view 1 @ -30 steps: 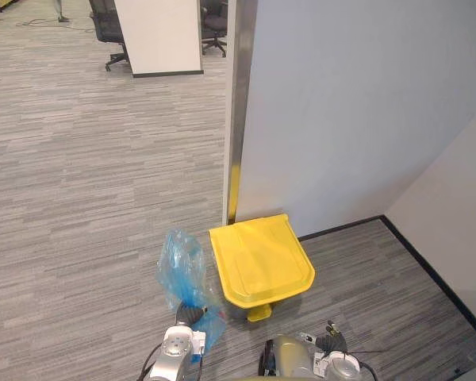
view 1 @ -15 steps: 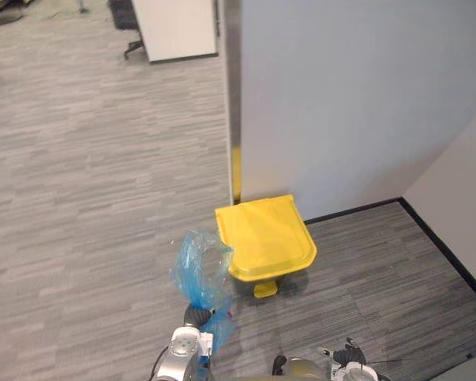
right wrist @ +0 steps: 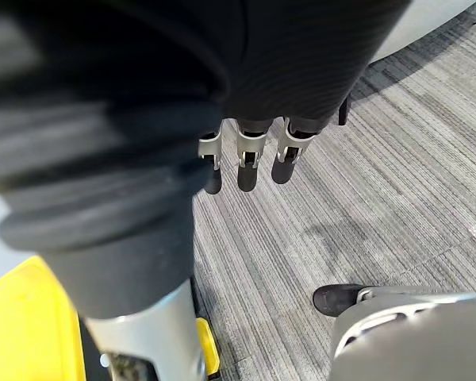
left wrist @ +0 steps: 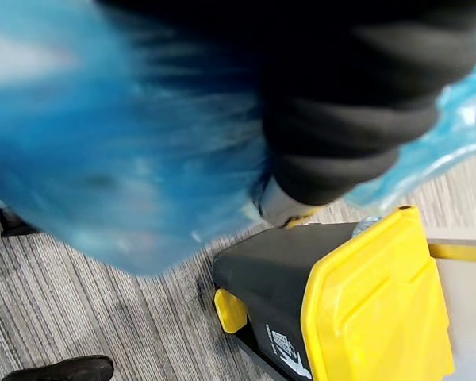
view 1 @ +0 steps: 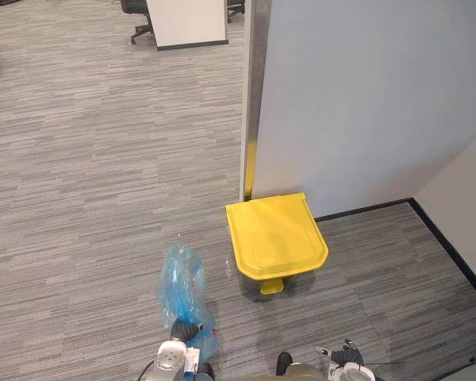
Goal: Gather rubbish on tea table into small bin, then transfer packed bag to large trash can.
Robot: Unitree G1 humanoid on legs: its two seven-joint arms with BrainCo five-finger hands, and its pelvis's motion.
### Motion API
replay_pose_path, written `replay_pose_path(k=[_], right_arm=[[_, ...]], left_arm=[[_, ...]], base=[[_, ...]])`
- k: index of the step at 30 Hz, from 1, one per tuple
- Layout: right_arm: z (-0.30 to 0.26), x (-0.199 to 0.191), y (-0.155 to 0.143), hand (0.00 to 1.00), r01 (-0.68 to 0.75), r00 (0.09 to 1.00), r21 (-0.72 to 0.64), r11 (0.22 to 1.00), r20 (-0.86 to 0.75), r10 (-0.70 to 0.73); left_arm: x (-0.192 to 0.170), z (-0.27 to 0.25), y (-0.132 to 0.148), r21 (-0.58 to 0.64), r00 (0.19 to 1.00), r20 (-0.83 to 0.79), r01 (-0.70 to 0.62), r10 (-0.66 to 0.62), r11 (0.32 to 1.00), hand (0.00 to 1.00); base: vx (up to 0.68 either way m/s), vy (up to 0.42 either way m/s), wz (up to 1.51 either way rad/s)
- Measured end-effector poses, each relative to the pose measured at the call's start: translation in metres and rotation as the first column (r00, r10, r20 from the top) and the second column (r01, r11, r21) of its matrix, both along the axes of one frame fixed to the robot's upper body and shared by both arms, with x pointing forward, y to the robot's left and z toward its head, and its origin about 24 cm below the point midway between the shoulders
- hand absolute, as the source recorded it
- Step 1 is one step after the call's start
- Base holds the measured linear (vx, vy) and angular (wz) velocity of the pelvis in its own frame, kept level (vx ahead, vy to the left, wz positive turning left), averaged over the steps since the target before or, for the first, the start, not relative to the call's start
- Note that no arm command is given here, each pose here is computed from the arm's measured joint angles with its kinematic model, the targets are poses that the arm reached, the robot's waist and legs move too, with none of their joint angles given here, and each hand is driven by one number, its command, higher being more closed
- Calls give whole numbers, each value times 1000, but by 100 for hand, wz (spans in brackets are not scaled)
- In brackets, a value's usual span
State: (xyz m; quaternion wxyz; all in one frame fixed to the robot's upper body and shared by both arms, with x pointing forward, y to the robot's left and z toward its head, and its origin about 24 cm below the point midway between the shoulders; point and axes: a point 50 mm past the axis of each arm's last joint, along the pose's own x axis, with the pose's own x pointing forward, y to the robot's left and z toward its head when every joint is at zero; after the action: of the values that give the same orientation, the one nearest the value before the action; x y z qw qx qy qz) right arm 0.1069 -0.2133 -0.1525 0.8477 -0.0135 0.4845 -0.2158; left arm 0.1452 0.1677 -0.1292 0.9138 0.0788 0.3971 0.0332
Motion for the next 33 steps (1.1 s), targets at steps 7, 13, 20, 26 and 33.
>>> replay_pose_path(k=[7,13,20,26,33], right_arm=[[1,8,4,0,-14,1000,9,1000,13,14],[6,16,-5,0,18,999,-3,1000,46,-18],[8,19,3,0,22,997,4,1000,78,-22],[19,34,-8,0,27,988,-32,999,152,-22],[21,34,-6,0,13,986,-36,999,164,-7]], left_arm=[[0,0,0,-2,1000,2,-5,5,1000,100],[1,0,2,4,1000,-3,-15,15,1000,100],[16,7,5,1,998,48,-44,44,999,100],[52,26,-22,-70,986,163,-8,20,998,100],[54,29,-23,-75,983,185,-5,19,997,100]], base=[[-22,22,-12],[-25,62,14],[246,-125,-2],[247,-141,22],[81,-20,33]])
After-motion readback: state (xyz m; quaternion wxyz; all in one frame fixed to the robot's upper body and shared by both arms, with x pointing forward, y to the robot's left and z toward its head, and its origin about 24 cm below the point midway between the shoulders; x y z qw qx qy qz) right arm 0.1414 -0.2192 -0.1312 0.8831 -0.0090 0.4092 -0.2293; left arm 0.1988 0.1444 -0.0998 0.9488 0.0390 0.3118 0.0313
